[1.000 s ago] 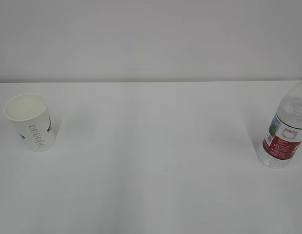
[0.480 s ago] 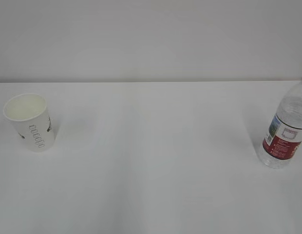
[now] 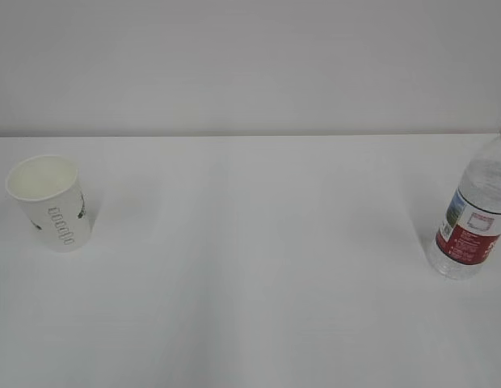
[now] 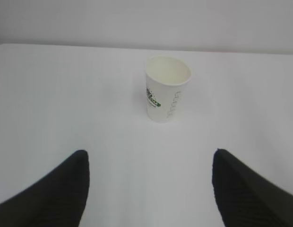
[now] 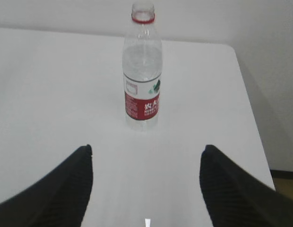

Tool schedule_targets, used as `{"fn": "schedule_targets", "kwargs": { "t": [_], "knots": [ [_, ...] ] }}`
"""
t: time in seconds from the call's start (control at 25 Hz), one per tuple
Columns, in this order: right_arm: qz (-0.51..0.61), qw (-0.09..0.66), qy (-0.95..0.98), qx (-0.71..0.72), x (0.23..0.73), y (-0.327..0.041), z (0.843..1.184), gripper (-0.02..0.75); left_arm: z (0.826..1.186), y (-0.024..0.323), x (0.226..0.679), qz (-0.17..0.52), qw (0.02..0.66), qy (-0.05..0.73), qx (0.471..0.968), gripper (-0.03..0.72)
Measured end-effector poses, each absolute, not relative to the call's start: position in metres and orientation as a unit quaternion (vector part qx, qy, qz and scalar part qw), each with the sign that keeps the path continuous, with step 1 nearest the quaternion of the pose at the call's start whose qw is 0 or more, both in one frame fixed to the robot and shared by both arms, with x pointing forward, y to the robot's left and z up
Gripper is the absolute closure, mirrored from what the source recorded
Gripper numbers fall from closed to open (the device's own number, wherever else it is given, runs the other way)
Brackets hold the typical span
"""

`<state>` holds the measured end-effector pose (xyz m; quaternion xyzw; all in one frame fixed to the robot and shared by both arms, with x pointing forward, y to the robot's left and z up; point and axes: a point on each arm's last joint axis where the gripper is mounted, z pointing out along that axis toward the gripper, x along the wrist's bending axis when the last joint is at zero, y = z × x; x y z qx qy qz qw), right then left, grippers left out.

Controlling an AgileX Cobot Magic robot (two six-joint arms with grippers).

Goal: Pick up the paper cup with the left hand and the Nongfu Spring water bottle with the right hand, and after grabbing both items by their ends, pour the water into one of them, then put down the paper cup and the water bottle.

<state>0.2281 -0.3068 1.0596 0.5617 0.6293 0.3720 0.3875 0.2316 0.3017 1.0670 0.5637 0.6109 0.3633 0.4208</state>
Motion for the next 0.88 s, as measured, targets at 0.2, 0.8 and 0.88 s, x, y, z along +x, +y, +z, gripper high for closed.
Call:
{"fn": "schedule_targets", "kwargs": {
  "t": [0.2,0.8,0.88],
  "knots": [
    [0.394,0.407,0.615,0.548,0.230,-0.306,1.067,0.204,1.074,0.302,0.234,0.385,0.446,0.594,0.548,0.099],
    [0.438,0.446,0.586,0.514,0.245,-0.304,1.085,0.204,1.094,0.301,0.263,0.416,0.482,0.567,0.523,0.099],
    [0.439,0.447,0.586,0.513,0.249,-0.303,1.087,0.204,1.097,0.300,0.269,0.418,0.484,0.565,0.521,0.099]
  ]
}}
